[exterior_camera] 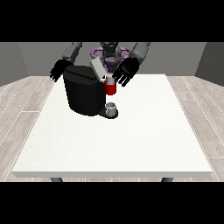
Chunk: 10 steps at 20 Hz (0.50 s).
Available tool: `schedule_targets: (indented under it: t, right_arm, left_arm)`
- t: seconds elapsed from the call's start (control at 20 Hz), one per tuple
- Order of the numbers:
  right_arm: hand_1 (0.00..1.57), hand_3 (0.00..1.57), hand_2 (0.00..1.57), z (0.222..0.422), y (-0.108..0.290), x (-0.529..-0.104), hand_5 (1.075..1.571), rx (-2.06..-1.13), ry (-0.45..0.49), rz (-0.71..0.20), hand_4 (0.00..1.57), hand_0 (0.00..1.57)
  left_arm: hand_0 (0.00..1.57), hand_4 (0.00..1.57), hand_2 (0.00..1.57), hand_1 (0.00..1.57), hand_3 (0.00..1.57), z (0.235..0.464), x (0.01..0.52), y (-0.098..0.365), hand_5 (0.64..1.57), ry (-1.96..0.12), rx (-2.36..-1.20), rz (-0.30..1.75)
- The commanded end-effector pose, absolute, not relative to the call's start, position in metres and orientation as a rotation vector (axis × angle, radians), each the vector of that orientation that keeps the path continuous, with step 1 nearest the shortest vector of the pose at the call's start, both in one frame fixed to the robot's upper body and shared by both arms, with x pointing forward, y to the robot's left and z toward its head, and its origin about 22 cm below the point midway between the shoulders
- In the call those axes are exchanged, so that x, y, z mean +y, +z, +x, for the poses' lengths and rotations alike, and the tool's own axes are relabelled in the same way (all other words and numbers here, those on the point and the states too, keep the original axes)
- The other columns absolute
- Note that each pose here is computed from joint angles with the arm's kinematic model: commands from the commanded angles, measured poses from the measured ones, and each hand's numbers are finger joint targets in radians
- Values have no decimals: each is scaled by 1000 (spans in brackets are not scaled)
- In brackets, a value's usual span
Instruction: Insert the coffee pod into the coffee machine and close the lid
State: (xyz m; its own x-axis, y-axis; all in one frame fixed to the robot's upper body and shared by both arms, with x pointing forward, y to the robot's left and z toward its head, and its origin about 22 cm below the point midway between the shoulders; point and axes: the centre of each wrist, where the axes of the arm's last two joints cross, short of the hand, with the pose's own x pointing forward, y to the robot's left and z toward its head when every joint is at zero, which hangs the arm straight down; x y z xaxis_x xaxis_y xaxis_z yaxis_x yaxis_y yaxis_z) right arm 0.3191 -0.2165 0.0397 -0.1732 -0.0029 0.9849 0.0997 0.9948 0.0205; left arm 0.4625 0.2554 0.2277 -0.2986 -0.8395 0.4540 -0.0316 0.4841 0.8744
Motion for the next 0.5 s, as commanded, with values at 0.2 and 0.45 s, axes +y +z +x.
schedule_targets:
  t: [0.2, 0.45]
  right_arm:
    - [0, 0, 0, 316, 22, -219, 1571, -1732, -86, -78, 413, 0]
    - [0, 0, 0, 317, 22, -243, 1571, -1714, -105, -134, 360, 0]
  left_arm:
    - [0, 0, 0, 0, 0, 464, 248, 240, 1571, -1067, -1603, 774]
    - [0, 0, 0, 0, 0, 462, 249, 223, 1571, -1101, -1602, 762]
